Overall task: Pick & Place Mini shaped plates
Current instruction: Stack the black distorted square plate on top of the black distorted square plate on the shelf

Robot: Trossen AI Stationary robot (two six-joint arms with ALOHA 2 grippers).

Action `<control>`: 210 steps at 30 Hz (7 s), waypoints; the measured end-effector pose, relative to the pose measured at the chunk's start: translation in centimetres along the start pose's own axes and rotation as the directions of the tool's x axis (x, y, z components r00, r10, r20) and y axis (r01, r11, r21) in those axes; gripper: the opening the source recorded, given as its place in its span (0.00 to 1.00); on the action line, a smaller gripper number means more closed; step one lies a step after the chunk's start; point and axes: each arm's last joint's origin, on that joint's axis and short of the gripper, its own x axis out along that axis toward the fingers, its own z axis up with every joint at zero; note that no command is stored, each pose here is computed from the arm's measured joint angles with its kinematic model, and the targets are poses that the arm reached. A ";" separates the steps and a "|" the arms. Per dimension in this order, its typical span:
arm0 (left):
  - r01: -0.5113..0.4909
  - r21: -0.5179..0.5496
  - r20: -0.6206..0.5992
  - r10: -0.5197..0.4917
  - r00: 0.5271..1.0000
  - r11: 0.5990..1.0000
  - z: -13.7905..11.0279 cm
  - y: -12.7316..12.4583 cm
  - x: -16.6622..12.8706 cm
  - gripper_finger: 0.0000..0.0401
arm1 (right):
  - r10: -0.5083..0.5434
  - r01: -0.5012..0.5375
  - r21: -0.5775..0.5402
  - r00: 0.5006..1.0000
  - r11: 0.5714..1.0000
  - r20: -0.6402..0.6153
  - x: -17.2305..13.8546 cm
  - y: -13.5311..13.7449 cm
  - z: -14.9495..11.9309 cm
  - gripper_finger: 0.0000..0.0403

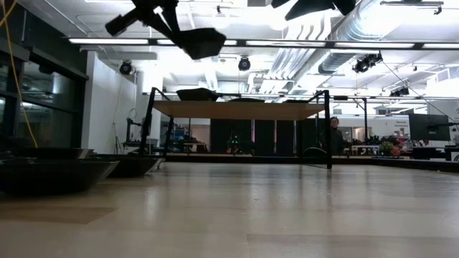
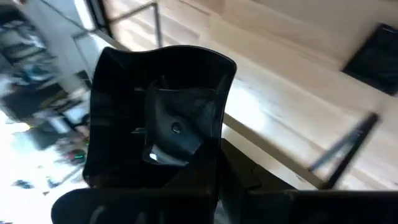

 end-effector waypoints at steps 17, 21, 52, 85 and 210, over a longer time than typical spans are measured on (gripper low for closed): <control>0.126 -0.452 0.065 -0.108 0.992 0.883 -12.7 2.2 2.3 0.00 | -0.007 0.007 -0.021 1.000 1.000 -0.027 0.3 0.1 -1.8 0.50; 0.126 -0.591 0.087 -0.092 0.992 0.797 -14.0 2.1 3.0 0.00 | -0.025 0.025 -0.014 0.999 1.000 -0.033 1.0 -0.2 -2.8 0.50; 0.202 -0.823 0.124 -0.180 0.976 0.530 -13.0 2.2 8.6 0.00 | -0.018 0.019 0.020 0.999 1.000 -0.041 1.9 -0.6 -4.9 0.50; 0.233 -0.799 0.126 -0.224 0.966 0.555 -12.8 1.8 8.9 0.08 | -0.018 0.019 0.019 0.999 1.000 -0.041 1.9 -0.6 -4.9 0.50; 0.217 -0.952 0.073 -0.527 0.847 0.217 7.8 -18.0 1.3 0.46 | -0.017 0.015 -0.015 0.996 1.000 -0.084 1.8 -0.8 -5.3 0.50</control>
